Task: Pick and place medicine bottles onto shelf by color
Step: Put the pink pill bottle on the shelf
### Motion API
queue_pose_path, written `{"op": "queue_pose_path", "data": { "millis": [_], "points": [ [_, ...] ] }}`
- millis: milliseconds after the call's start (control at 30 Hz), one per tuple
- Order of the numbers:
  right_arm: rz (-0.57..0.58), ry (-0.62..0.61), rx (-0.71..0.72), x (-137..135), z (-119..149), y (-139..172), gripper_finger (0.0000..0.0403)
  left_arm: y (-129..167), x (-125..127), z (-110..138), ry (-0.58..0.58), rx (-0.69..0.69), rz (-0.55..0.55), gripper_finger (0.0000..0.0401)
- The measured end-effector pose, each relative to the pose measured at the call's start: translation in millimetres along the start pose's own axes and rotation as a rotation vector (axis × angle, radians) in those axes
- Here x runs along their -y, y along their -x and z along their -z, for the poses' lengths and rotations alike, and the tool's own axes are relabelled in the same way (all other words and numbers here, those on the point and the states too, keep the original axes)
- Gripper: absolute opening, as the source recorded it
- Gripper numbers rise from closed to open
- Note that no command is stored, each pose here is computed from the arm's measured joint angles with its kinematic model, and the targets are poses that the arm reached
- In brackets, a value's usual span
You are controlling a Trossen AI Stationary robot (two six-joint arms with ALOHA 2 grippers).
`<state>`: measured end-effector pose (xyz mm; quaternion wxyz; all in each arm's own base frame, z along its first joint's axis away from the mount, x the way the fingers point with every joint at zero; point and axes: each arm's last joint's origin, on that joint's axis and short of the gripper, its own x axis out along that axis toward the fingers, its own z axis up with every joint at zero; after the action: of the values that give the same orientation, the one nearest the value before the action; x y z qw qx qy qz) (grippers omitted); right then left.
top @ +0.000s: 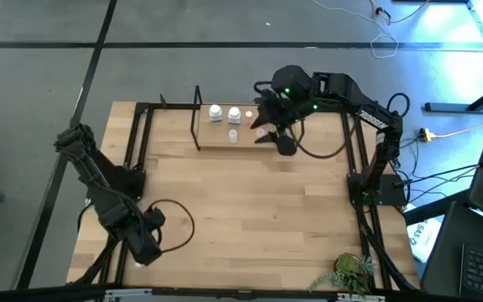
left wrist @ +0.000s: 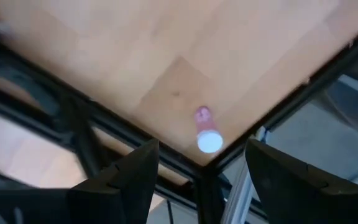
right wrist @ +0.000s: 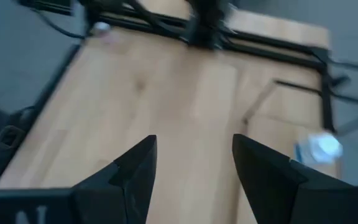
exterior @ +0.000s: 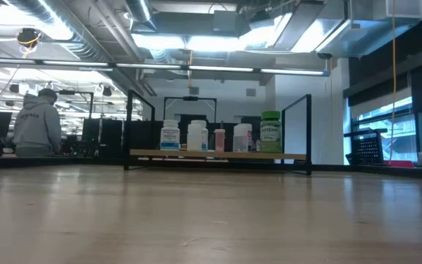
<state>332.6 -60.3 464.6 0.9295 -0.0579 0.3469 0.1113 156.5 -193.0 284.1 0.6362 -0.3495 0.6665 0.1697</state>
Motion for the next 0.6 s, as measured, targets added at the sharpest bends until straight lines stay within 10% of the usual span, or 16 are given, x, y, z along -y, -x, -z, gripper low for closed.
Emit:
{"op": "queue_pose_path", "data": {
  "millis": [600],
  "points": [
    [-0.119,0.076,0.064,-9,-5,-2,0.0213,-62,-8,20,-0.043,-0.079,0.123,0.0234]
  ]
}}
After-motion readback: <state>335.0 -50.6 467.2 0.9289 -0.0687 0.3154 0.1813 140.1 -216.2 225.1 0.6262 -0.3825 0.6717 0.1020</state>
